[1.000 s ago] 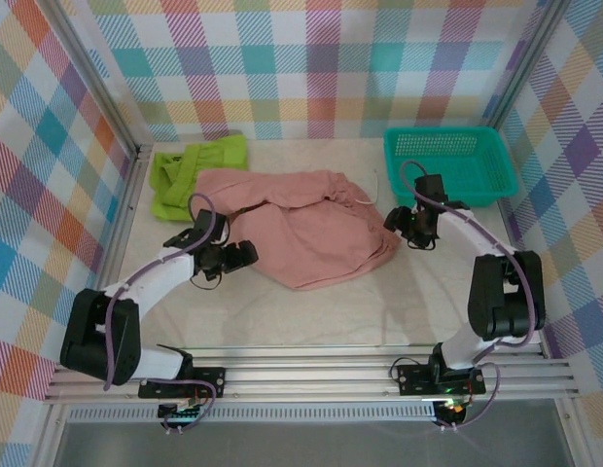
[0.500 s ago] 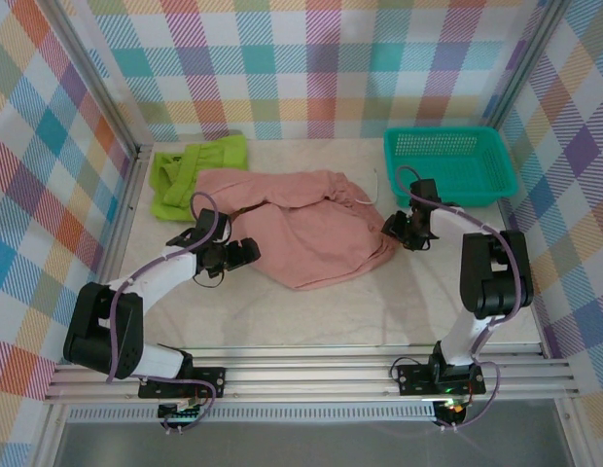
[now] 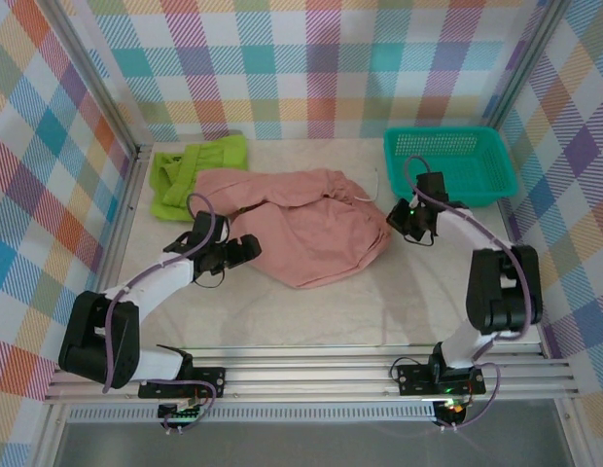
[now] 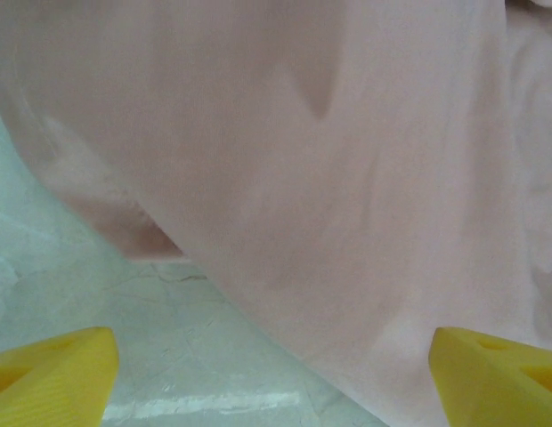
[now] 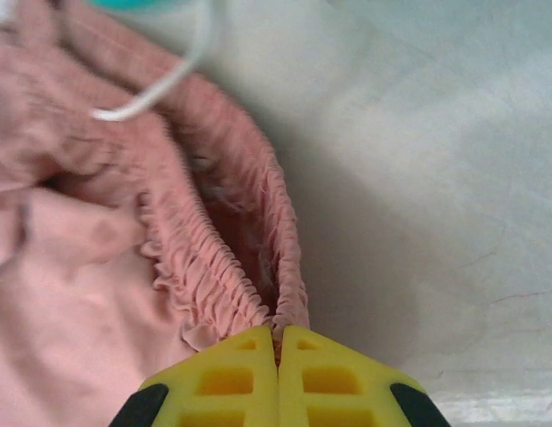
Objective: Fold and stack the shorts
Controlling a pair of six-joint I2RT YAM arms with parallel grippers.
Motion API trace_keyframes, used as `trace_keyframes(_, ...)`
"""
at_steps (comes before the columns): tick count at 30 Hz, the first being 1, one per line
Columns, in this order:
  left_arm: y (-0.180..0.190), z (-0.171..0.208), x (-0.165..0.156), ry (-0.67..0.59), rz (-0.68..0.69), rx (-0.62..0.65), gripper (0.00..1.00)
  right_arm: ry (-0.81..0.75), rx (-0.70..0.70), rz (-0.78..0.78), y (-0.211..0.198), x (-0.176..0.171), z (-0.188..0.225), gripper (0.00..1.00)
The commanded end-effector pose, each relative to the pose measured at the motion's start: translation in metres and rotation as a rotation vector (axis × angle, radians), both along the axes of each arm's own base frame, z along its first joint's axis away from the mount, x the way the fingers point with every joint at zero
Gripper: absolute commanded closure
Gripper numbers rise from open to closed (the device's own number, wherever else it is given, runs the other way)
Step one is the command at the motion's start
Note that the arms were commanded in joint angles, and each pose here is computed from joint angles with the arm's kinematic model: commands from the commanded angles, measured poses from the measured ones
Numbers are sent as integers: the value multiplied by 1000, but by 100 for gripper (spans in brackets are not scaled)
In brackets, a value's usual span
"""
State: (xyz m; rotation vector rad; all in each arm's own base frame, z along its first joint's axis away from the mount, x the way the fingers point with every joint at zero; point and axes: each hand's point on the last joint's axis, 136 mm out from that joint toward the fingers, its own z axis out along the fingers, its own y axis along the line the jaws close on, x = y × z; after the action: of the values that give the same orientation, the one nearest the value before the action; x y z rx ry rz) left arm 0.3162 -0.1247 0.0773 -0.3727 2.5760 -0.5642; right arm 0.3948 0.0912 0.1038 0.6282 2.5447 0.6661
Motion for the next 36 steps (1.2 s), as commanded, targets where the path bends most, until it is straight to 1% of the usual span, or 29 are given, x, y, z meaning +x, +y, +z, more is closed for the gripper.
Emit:
trace_keyframes(1, -1, -4, 16, -16, 4, 14, 12, -60, 26, -1, 2, -6, 29, 100)
trace_keyframes(5, -7, -10, 33, -23, -15, 10, 15, -60, 34, 13, 4, -12, 35, 100)
trace_keyframes(7, -14, -9, 41, -28, -24, -15, 17, -57, 44, 25, 7, -14, 35, 100)
trace_keyframes(10, -20, -8, 50, -40, -25, -45, 22, -48, 57, 37, 11, -17, 34, 100)
trace_keyframes(11, -22, -9, 52, -41, -24, -47, 25, -47, 57, 42, 12, -18, 34, 100)
trace_keyframes(14, -24, -17, 57, -21, -26, -45, 37, -44, 55, 48, 14, -19, 33, 100)
trace_keyframes(15, -26, -21, 59, -10, -32, -48, 43, -44, 54, 50, 14, -20, 33, 100)
trace_keyframes(16, -27, -23, 59, -4, -36, -52, 50, -44, 54, 49, 14, -20, 34, 100)
trace_keyframes(18, -28, -23, 61, -1, -41, -50, 69, -49, 49, 51, 13, -22, 36, 100)
trace_keyframes(19, -27, -18, 62, -7, -39, -41, 76, -54, 45, 52, 13, -22, 38, 100)
trace_keyframes(21, -18, 3, 65, -35, -28, 11, 88, -64, 26, 50, 9, -24, 43, 100)
trace_keyframes(24, 3, 55, 67, -75, -18, 144, 100, -79, -14, 42, 3, -29, 50, 100)
trace_keyframes(26, 14, 99, 69, -119, -25, 209, 100, -84, -37, 35, -2, -33, 53, 100)
trace_keyframes(29, 23, 160, 66, -149, -67, 276, 100, -77, -66, 34, -6, -39, 55, 100)
trace_keyframes(30, 24, 177, 64, -146, -92, 297, 98, -73, -78, 36, -7, -41, 55, 100)
trace_keyframes(31, 26, 183, 61, -121, -108, 323, 92, -66, -87, 36, -9, -44, 53, 100)
trace_keyframes(33, 33, 194, 59, -77, -131, 381, 76, -55, -107, 36, -11, -48, 50, 100)
trace_keyframes(34, 36, 192, 60, -60, -131, 409, 59, -51, -109, 36, -11, -50, 48, 100)
trace_keyframes(35, 39, 188, 63, -50, -132, 429, 34, -44, -106, 37, -10, -53, 46, 100)
trace_keyframes(36, 39, 184, 67, -46, -128, 434, 21, -42, -104, 39, -9, -55, 45, 100)
